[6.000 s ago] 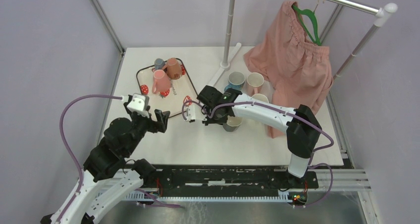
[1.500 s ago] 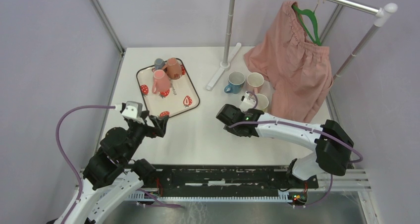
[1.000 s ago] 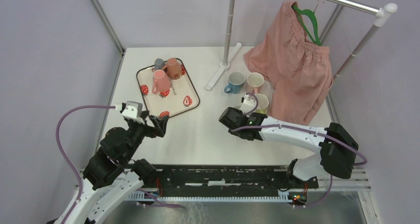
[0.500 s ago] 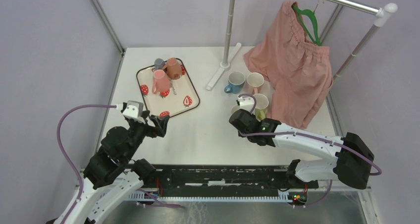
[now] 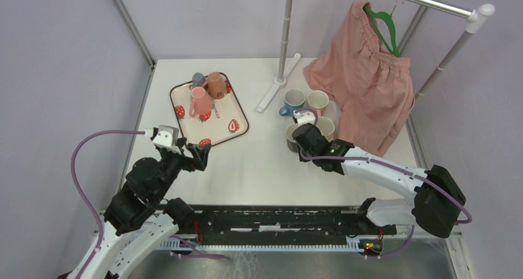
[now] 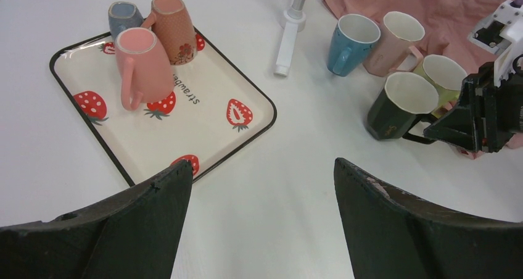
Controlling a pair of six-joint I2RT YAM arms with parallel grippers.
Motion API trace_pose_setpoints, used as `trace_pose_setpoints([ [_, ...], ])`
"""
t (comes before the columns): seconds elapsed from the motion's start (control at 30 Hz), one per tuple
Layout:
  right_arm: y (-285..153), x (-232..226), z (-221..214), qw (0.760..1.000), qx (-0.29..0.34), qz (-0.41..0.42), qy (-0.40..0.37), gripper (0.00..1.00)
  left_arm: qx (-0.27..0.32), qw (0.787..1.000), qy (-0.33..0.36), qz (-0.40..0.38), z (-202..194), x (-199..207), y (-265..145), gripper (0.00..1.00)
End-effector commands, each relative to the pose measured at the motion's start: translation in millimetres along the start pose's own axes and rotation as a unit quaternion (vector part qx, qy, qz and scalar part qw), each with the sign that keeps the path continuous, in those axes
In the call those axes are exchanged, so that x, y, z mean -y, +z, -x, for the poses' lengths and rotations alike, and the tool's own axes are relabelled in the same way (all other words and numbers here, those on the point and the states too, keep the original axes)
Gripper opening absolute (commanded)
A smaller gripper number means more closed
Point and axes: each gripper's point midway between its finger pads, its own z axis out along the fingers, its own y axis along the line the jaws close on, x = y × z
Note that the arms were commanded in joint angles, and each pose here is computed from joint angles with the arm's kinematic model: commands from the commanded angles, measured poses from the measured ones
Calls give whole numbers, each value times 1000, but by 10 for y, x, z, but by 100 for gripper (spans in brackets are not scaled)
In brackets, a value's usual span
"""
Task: Turn the mug right side up
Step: Place the cup at the center of the board.
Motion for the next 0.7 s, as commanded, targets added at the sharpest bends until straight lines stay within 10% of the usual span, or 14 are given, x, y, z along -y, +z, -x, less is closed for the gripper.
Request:
trace_pose_setpoints([
  [0.0,28,-77,336,998,47,35,16,0,5,1000,-3,-5,33,34,34,90],
  [0.27,137,-193,428,997,39,67,25,3,5,1000,-3,-5,31,33,34,90],
  [0.67,88,-59,526,997,58,42,27,37,-1,1000,-1,-5,12,40,56,90],
])
